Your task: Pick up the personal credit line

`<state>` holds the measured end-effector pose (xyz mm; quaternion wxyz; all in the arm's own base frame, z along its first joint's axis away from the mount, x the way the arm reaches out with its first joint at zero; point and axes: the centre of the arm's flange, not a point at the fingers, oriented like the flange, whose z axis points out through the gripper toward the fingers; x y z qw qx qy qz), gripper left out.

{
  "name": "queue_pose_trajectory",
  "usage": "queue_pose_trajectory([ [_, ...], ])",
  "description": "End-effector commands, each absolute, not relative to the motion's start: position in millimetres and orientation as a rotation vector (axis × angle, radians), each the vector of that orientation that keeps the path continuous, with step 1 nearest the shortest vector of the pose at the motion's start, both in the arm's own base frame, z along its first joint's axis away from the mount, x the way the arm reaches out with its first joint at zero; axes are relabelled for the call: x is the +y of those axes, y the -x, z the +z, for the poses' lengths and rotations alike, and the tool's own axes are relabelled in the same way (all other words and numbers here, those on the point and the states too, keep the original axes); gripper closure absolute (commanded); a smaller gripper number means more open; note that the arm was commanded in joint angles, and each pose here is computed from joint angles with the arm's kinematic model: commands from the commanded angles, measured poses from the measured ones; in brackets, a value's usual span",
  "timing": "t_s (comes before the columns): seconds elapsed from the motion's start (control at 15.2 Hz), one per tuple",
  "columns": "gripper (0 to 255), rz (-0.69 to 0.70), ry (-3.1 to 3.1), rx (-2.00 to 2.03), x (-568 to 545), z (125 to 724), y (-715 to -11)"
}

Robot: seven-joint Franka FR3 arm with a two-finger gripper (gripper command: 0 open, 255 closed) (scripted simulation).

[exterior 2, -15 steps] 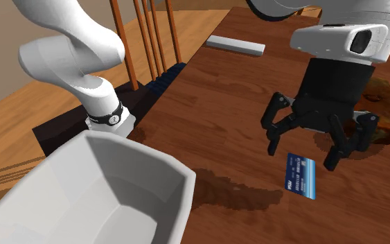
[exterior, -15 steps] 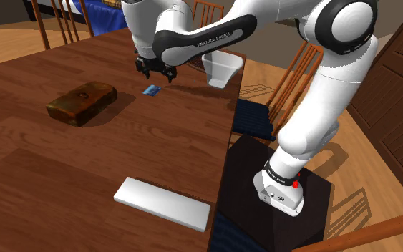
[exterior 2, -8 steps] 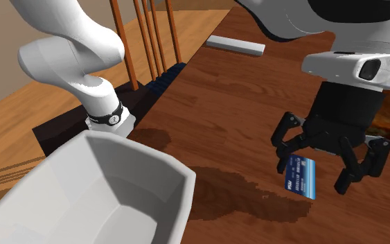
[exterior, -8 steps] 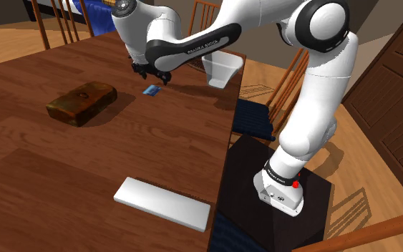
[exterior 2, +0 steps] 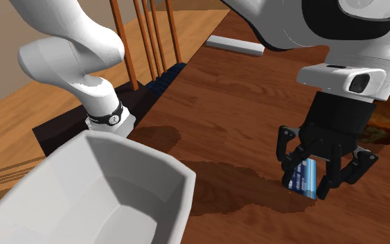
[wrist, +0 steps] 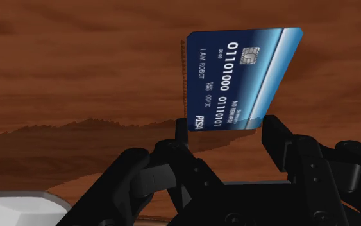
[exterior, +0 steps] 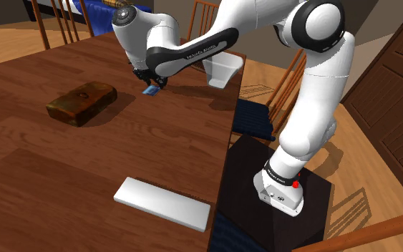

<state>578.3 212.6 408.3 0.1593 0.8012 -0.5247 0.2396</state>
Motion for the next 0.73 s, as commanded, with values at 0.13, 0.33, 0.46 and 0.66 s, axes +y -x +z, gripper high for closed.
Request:
queue_pose_trajectory([
  [0.13, 255, 0.685, -2.290, -1.500, 213, 408, -578],
  [0.33, 255, 0.685, -2.290, -1.500, 212, 408, -578],
  [0.46, 255, 0.685, -2.290, -1.500, 212, 419, -578],
  [0.66, 255, 0.685, -2.290, -1.500, 212, 435, -578],
])
